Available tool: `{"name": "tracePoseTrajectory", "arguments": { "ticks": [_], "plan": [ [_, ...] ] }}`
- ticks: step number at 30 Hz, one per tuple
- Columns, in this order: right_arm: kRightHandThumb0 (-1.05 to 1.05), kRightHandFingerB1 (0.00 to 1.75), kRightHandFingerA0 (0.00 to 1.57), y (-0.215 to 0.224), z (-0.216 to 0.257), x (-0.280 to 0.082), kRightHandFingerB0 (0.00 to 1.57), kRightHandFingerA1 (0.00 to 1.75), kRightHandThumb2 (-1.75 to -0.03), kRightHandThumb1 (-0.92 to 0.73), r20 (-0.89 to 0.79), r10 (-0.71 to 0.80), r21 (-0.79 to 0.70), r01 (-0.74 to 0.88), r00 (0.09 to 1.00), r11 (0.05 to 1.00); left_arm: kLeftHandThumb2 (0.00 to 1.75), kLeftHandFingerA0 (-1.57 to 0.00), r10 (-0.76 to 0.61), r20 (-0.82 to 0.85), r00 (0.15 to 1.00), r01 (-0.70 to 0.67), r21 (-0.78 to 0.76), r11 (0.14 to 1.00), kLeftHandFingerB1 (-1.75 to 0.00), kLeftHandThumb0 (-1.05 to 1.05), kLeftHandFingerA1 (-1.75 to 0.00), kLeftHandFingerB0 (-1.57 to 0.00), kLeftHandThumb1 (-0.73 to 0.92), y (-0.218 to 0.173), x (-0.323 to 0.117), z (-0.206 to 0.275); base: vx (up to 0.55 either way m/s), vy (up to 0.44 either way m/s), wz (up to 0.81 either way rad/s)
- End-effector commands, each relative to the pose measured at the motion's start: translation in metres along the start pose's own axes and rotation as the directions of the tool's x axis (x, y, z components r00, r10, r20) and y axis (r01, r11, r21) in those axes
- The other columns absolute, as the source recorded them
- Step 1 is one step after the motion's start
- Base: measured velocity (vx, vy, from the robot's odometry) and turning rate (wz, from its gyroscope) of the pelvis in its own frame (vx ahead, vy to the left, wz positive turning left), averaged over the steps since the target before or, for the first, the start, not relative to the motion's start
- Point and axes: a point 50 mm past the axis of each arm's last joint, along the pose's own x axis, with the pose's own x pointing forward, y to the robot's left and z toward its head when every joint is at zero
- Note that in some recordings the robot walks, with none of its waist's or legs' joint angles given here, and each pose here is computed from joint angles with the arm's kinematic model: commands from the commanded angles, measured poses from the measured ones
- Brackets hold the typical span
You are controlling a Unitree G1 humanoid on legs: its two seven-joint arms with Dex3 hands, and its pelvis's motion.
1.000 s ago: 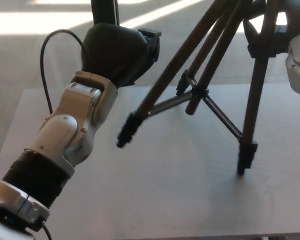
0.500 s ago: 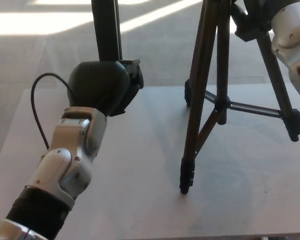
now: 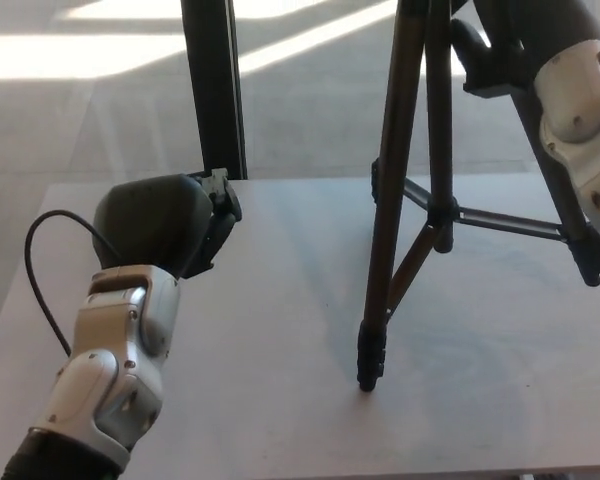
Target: Use both hands of the robot to pick up the tripod lying in the middle of the desk and make it stand upright on the desk
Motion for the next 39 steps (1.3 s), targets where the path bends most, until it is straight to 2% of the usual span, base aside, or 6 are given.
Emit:
{"name": "tracePoseTrajectory", "arguments": {
  "ticks": [1, 8, 17, 26, 31, 39],
  "plan": [
    [-0.24, 1.51, 0.85, 0.034, -0.036, -0.020, 0.71, 1.75, -1.06, -0.58, -0.105, 0.140, -0.053, -0.146, 0.985, 0.988, 0.73, -0.85, 0.005, -0.061, 0.998, -0.003, 0.019, 1.000, -1.66, -0.09, -1.75, -0.70, 0.45, -0.004, -0.011, -0.018, 0.00, 0.000, 0.00],
    [-0.23, 1.42, 0.84, 0.036, -0.045, -0.026, 0.73, 1.73, -1.10, -0.54, -0.158, 0.149, -0.041, -0.157, 0.976, 0.987, 0.87, -1.16, -0.007, -0.061, 0.998, 0.007, 0.002, 1.000, -1.28, -0.13, -1.39, -0.98, 0.41, -0.004, -0.015, -0.018, 0.00, 0.000, 0.00],
    [-0.21, 1.21, 0.82, 0.039, -0.043, -0.027, 0.81, 1.71, -1.13, -0.50, -0.152, 0.190, 0.021, -0.190, 0.970, 0.982, 0.68, -0.84, -0.005, -0.046, 0.999, 0.006, 0.018, 1.000, -1.71, -0.10, -1.75, -0.64, 0.47, -0.003, -0.015, -0.018, 0.00, 0.000, 0.00],
    [-0.40, 0.35, 0.82, 0.050, -0.041, -0.025, 0.36, 1.01, -0.61, -0.72, -0.192, 0.323, 0.044, -0.321, 0.927, 0.946, 0.64, -1.00, -0.045, -0.087, 0.995, 0.046, 0.012, 0.999, -1.41, -0.43, -1.64, -0.77, 0.45, -0.007, -0.022, -0.026, 0.00, 0.000, 0.00],
    [-0.84, 0.00, 0.00, 0.049, -0.047, -0.031, 0.00, 0.00, -0.61, -0.67, -0.309, 0.498, -0.007, -0.526, 0.810, 0.850, 0.60, -0.90, -0.065, -0.085, 0.994, 0.065, 0.002, 0.998, -1.35, -0.51, -1.62, -0.76, 0.48, -0.007, -0.024, -0.026, 0.00, 0.000, 0.00],
    [-0.99, 0.00, 0.00, 0.052, -0.058, -0.039, 0.00, 0.00, -0.61, -0.66, -0.319, 0.553, -0.011, -0.586, 0.770, 0.810, 0.57, -0.79, -0.092, -0.066, 0.994, 0.090, -0.035, 0.995, -1.45, -0.58, -1.60, -0.65, 0.56, -0.006, -0.025, -0.024, 0.00, 0.000, 0.00]
  ]
}}
